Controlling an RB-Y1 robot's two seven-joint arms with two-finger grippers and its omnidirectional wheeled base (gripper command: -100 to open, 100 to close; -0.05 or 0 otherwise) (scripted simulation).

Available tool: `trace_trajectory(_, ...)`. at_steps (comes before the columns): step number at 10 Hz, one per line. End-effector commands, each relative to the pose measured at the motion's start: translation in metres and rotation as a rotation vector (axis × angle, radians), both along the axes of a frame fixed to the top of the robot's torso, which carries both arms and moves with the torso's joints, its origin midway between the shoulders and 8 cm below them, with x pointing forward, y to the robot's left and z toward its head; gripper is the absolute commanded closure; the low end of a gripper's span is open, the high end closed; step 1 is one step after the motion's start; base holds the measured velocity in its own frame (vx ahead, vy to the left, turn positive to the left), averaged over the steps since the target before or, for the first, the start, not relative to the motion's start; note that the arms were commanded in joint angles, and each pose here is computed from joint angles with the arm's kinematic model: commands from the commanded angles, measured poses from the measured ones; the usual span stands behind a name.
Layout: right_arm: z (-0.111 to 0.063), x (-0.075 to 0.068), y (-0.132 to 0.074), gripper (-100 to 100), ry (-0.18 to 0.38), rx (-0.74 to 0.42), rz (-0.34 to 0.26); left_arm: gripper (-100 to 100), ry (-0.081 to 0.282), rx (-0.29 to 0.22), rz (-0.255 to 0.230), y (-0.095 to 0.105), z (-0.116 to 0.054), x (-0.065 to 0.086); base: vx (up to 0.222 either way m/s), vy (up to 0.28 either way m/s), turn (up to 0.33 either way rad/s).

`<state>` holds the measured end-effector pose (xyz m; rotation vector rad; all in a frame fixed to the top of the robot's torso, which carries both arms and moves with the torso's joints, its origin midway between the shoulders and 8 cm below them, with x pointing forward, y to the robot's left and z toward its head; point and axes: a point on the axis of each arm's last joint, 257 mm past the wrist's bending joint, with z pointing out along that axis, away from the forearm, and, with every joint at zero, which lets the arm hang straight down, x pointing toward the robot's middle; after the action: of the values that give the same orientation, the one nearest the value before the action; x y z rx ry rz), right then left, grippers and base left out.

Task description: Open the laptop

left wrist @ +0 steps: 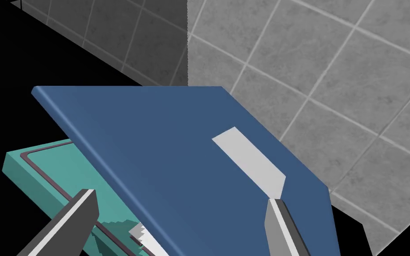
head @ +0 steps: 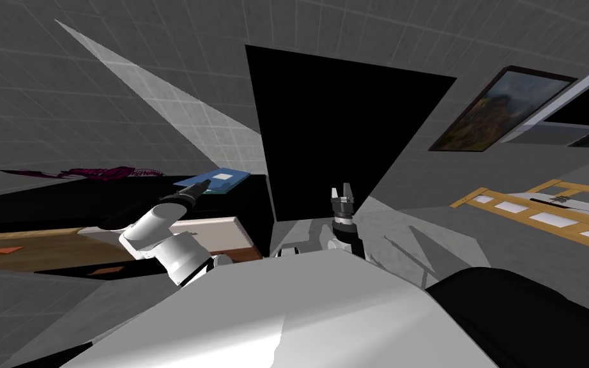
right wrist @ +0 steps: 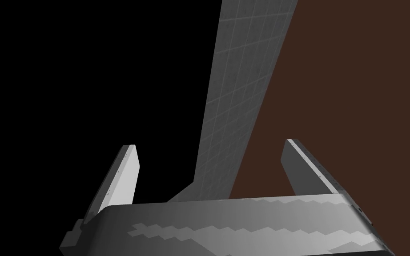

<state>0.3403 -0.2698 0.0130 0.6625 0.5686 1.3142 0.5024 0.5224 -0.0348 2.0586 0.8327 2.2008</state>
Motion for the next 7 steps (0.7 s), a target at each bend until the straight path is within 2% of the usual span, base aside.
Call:
trace_trajectory(1, 0.0000, 0.0000, 0.0000, 0, 0.000, 0.000, 0.000, -100, -0.001, 0.000, 0.004, 0.0035, 0.0056, -0.0014, -0.002, -0.006, 0.000)
trace_trajectory(2, 0.0000, 0.0000, 0.0000, 0, 0.000, 0.000, 0.000, 0, 0.001, -0.003, 0.003, 0.0037, 0.0050, -0.0016, 0.000, 0.000, 0.000)
trace_trajectory(7, 0.0000, 0.0000, 0.0000, 0, 0.000, 0.000, 0.000, 0, 0.003, -0.004, 0.003, 0.0037, 0.0043, -0.0015, 0.000, 0.000, 0.000)
